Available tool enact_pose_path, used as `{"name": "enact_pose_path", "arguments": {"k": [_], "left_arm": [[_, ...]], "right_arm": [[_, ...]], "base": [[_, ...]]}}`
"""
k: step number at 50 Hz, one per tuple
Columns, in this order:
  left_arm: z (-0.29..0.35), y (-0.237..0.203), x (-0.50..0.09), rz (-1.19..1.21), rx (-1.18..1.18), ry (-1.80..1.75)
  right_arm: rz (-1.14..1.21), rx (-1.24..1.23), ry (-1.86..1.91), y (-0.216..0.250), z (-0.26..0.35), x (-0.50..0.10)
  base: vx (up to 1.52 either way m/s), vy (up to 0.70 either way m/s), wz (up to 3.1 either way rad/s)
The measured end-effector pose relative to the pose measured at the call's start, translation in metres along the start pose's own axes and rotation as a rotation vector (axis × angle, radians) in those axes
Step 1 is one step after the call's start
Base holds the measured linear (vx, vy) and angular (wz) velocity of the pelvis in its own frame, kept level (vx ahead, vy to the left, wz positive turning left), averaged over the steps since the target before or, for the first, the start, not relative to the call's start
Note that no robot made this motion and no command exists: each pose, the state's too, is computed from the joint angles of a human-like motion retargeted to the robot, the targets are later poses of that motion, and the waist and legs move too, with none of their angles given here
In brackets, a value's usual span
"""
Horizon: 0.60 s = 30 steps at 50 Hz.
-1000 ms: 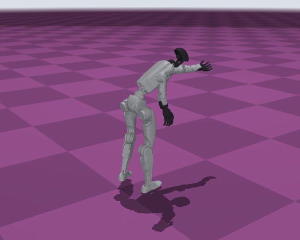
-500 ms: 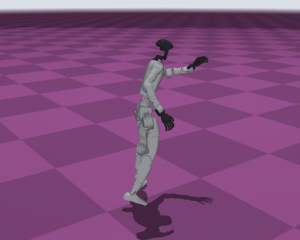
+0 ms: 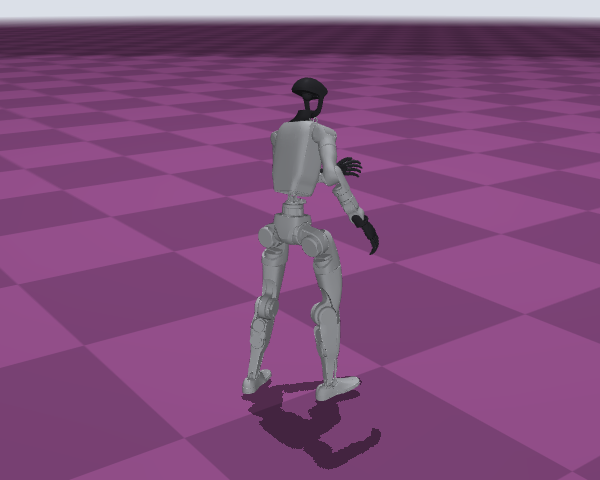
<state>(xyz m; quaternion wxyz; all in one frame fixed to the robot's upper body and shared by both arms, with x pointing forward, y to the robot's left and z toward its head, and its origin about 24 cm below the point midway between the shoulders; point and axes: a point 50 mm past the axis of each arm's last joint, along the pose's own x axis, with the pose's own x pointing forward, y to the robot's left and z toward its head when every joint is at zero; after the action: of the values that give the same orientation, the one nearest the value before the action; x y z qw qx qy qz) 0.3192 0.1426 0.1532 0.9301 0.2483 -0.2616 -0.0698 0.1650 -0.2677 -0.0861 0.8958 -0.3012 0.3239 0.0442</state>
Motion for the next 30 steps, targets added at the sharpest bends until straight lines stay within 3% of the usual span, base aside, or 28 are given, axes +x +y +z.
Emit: {"name": "enact_pose_path", "arguments": {"k": [5, 11, 14, 18, 21, 25, 30], "left_arm": [[-0.086, -0.02, -0.071, -0.198, 0.179, 0.39], [-0.17, -0.038, -0.246, -0.328, 0.264, 1.152], [-0.165, -0.042, -0.343, -0.159, 0.136, 1.618], [-0.133, -0.043, -0.427, 0.306, -0.102, 2.036], [-0.114, -0.047, -0.456, 0.489, -0.197, 2.137], [-0.097, -0.056, -0.478, 0.535, -0.398, 2.135], [-0.09, -0.059, -0.485, 0.747, -0.454, 2.168]], "right_arm": [[-0.055, -0.035, -0.095, -0.012, 0.028, 0.012], [-0.122, -0.005, -0.236, -0.016, 0.061, 0.016], [-0.136, 0.043, -0.266, -0.012, 0.07, 0.017], [-0.147, 0.076, -0.294, -0.011, 0.086, 0.021], [-0.071, 0.163, -0.323, -0.01, 0.107, 0.027], [-0.048, 0.133, -0.404, -0.013, 0.142, 0.033], [-0.112, 0.253, -0.519, -0.026, 0.194, 0.038]], "base": [[0.41, -0.16, 0.45], [0.58, -0.25, 0.0], [0.71, -0.3, -0.42], [0.7, -0.29, -0.87], [0.62, -0.23, -1.05], [0.58, -0.13, -1.06], [0.55, -0.05, -0.85]]}}
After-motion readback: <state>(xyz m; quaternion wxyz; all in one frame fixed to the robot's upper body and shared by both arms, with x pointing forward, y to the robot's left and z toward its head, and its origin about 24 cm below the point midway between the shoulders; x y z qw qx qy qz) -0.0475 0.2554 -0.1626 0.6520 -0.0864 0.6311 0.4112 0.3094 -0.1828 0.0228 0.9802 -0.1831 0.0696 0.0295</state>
